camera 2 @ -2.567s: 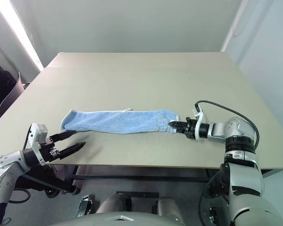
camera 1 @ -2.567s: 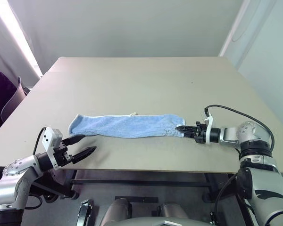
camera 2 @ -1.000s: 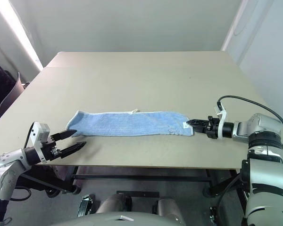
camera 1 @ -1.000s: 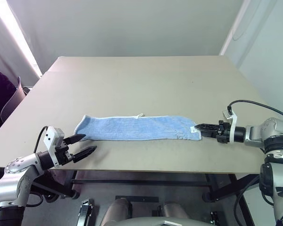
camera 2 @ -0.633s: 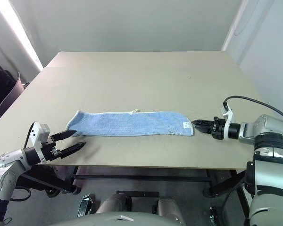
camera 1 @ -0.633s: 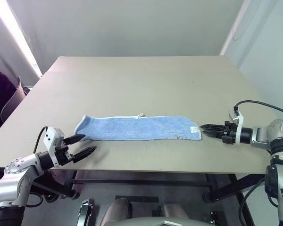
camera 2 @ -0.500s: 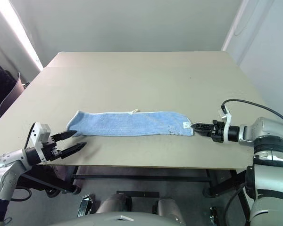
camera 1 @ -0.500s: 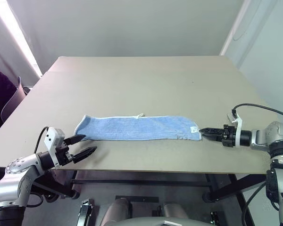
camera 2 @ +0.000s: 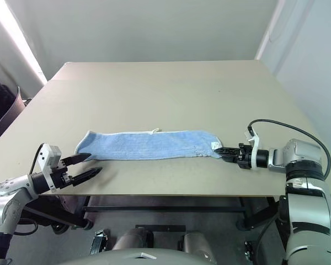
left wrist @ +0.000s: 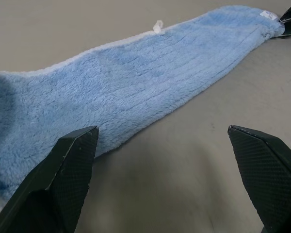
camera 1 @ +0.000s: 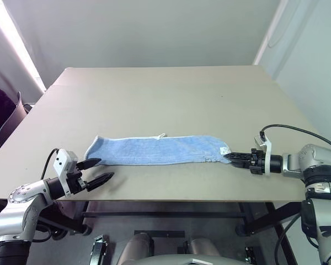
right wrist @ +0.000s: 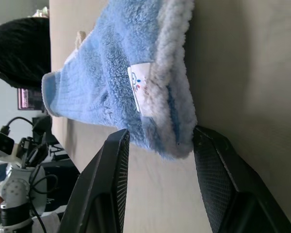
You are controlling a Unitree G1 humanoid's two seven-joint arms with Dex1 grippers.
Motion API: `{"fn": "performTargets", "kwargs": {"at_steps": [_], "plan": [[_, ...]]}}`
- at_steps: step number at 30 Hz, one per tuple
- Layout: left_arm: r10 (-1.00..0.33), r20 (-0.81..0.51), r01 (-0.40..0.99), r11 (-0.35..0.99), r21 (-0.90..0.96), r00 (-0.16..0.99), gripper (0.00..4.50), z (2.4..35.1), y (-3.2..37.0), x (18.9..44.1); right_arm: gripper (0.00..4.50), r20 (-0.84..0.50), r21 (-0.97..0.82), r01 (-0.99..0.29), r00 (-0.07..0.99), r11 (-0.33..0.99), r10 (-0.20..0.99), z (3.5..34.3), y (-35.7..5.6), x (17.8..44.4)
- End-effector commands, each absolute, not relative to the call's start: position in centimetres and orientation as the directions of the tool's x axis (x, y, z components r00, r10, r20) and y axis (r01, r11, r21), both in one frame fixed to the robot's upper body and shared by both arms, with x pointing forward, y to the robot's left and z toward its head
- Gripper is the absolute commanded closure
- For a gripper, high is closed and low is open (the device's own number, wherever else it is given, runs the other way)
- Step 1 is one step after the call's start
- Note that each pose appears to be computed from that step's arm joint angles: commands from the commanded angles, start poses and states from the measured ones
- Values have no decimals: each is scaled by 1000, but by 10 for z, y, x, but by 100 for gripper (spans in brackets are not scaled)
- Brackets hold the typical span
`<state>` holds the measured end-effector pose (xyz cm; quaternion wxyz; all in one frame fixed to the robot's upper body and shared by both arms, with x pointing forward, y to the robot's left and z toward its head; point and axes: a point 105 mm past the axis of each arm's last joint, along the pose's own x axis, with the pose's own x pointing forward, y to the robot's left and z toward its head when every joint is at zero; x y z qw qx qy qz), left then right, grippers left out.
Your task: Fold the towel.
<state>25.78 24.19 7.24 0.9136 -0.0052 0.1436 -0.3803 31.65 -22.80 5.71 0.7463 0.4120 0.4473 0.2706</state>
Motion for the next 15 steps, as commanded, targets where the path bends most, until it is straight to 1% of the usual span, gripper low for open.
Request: {"fn": "performTargets", "kwargs": {"at_steps": [1,2,5,6,8,11,15], "plan": [[-696,-241,703,708,-73,676,0,82,243,261,304,-440,859,-32,464,510,769,58,-224,323],[-695,-242,702,709,-72,677,0,82,243,261,332,-445,857,-25,470,515,762,58,-225,324],[-690,-245,698,713,-69,681,0,81,245,260,436,-449,855,-15,479,518,755,58,-228,325],[-689,-246,697,714,-68,682,0,81,245,259,447,-448,855,-14,484,519,752,59,-229,326],[-686,-253,695,716,-64,683,0,80,246,259,447,-445,852,-24,495,523,747,62,-232,328],[-683,-261,695,717,-58,682,0,78,247,258,447,-419,845,-90,501,528,757,76,-235,330],[-681,-259,693,718,-56,685,0,79,247,260,447,-366,820,-208,525,533,768,107,-243,332]]}}
